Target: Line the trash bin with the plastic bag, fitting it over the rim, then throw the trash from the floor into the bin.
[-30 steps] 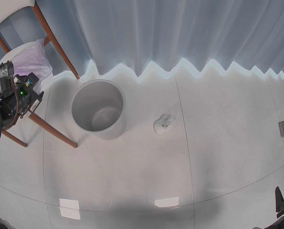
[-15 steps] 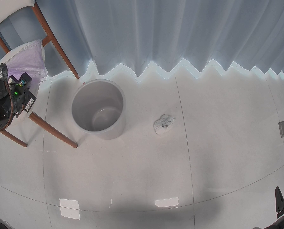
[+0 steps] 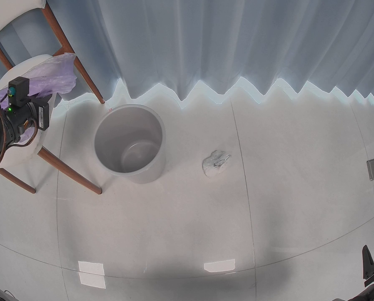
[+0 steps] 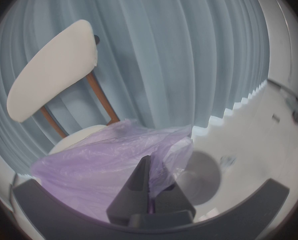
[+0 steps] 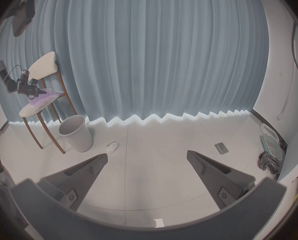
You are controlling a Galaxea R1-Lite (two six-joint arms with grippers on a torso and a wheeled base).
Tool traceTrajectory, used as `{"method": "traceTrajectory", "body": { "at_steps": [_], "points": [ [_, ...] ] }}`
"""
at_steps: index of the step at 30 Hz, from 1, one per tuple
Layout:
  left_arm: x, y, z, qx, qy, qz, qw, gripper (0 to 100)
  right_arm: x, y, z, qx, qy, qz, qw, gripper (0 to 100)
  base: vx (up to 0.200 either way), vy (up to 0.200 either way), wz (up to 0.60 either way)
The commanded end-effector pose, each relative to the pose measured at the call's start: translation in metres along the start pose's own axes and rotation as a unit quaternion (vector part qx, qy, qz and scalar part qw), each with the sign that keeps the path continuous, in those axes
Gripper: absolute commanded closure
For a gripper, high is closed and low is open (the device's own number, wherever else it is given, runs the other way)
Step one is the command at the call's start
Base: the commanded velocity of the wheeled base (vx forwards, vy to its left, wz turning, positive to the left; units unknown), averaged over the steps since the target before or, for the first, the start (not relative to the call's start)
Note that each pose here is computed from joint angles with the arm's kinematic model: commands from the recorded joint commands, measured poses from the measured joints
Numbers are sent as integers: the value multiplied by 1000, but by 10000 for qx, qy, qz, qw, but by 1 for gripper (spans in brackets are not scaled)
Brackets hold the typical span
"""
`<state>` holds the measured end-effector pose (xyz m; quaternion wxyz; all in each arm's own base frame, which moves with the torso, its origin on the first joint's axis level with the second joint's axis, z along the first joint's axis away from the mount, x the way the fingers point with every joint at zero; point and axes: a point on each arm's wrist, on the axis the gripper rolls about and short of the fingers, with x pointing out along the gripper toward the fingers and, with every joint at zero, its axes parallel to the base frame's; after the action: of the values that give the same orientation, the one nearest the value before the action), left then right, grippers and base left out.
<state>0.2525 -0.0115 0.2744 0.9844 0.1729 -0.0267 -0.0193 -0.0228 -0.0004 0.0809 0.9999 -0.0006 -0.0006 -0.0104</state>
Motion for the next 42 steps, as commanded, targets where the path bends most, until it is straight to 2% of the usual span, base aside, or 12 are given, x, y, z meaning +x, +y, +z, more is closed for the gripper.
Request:
{"method": "traceTrajectory", "body": {
  "at_steps": [1,7,10,15,16,20,22,24,29,32,37,42],
  "points": [
    [-45,-6,36,-948,-819,-433,9912,100,0,0,-5,-1,-1,5,10000,0,0,0,0],
    [-98,1,52,-1896,-1406,-753,9688,100,0,0,-5,-1,-1,-3,10000,0,0,0,0],
    [-117,-15,57,-2360,-1531,-1472,9483,100,0,0,-5,-1,-1,-3,10000,0,0,0,0],
    [-121,-28,56,-2701,-1443,-1941,9320,100,0,0,-5,-1,-1,-3,10000,0,0,0,0],
    [-120,-32,61,-2900,-1461,-2164,9207,100,0,0,-5,-1,-1,5,10000,0,0,0,0],
    [-114,-53,68,-3223,-1292,-2763,8962,100,0,0,-5,-1,-1,5,10000,0,0,0,0],
    [-114,-54,68,-3254,-1276,-2803,8940,100,0,0,-5,-1,-1,-3,10000,0,0,0,0],
    [-100,-63,80,-3427,-1230,-3002,8817,100,0,0,-5,-1,-1,5,10000,0,0,0,0],
    [-80,-72,98,-3484,-1330,-3041,8766,100,0,0,-5,-1,-1,5,10000,0,0,0,0],
    [-79,-77,86,-3519,-1192,-3056,8767,100,0,0,-5,-1,-1,-3,10000,0,0,0,0],
    [-84,-77,89,-3613,-1588,-3279,8583,100,0,0,-5,-1,-1,5,10000,0,0,0,0],
    [-85,-82,88,-3636,-1562,-3383,8538,100,0,0,-5,-1,-1,-3,10000,0,0,0,0]
  ]
}}
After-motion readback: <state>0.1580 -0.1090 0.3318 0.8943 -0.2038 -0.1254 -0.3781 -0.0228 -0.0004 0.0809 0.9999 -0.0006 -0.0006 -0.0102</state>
